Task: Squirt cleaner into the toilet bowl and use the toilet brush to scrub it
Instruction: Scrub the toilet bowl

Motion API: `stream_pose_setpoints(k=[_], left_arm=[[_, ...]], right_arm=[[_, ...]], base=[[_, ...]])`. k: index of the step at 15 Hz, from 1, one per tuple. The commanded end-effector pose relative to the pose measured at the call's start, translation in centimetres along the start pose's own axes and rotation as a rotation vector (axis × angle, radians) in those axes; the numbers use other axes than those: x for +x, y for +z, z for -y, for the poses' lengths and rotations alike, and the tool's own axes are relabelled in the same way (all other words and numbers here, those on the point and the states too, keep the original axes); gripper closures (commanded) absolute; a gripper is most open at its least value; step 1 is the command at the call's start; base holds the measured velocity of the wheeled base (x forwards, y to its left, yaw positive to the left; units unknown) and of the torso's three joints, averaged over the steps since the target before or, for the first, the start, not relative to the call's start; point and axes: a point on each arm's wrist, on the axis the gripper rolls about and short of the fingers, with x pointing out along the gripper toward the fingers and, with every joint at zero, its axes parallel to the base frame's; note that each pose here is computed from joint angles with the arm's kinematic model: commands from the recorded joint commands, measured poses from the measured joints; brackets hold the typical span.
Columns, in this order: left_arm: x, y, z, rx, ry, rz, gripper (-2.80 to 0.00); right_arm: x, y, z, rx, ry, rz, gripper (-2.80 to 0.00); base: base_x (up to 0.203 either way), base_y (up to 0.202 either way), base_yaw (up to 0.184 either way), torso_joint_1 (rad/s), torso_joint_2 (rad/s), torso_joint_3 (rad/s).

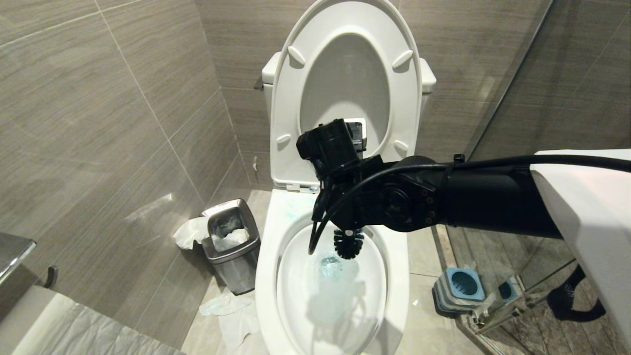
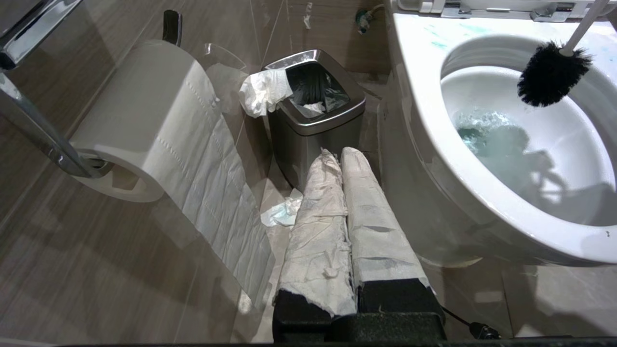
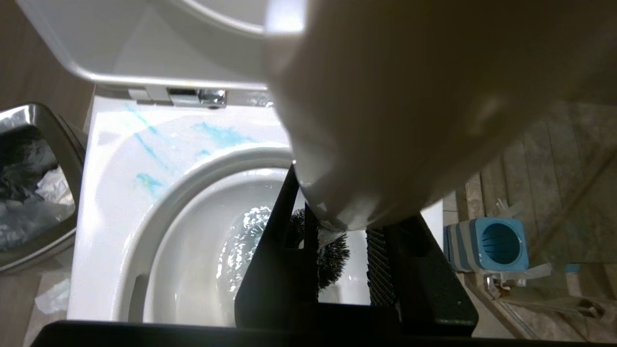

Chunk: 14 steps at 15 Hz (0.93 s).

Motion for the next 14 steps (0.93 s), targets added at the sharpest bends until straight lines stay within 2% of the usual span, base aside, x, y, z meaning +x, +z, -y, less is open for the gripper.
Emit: stream_pose_setpoints(k=[1, 8, 14], left_arm=[[0.0, 0.0, 0.0, 0.0, 0.0, -0.003, 0.0], [0.0, 0.0, 0.0, 0.0, 0.0, -0.003, 0.0], [0.0, 0.0, 0.0, 0.0, 0.0, -0.003, 0.0]], right_arm=[[2.0, 0.0, -0.3, 0.036, -0.029, 0.027, 0.0], [5.5, -2.7, -2.9, 0.001, -0.011, 0.131, 0.0], [5.0, -3.2, -3.8, -0.002, 0.065, 0.125, 0.0]], base=[[0.0, 0.0, 0.0, 0.0, 0.0, 0.0], [0.0, 0.0, 0.0, 0.0, 0.0, 0.0], [0.0, 0.0, 0.0, 0.0, 0.0, 0.0]])
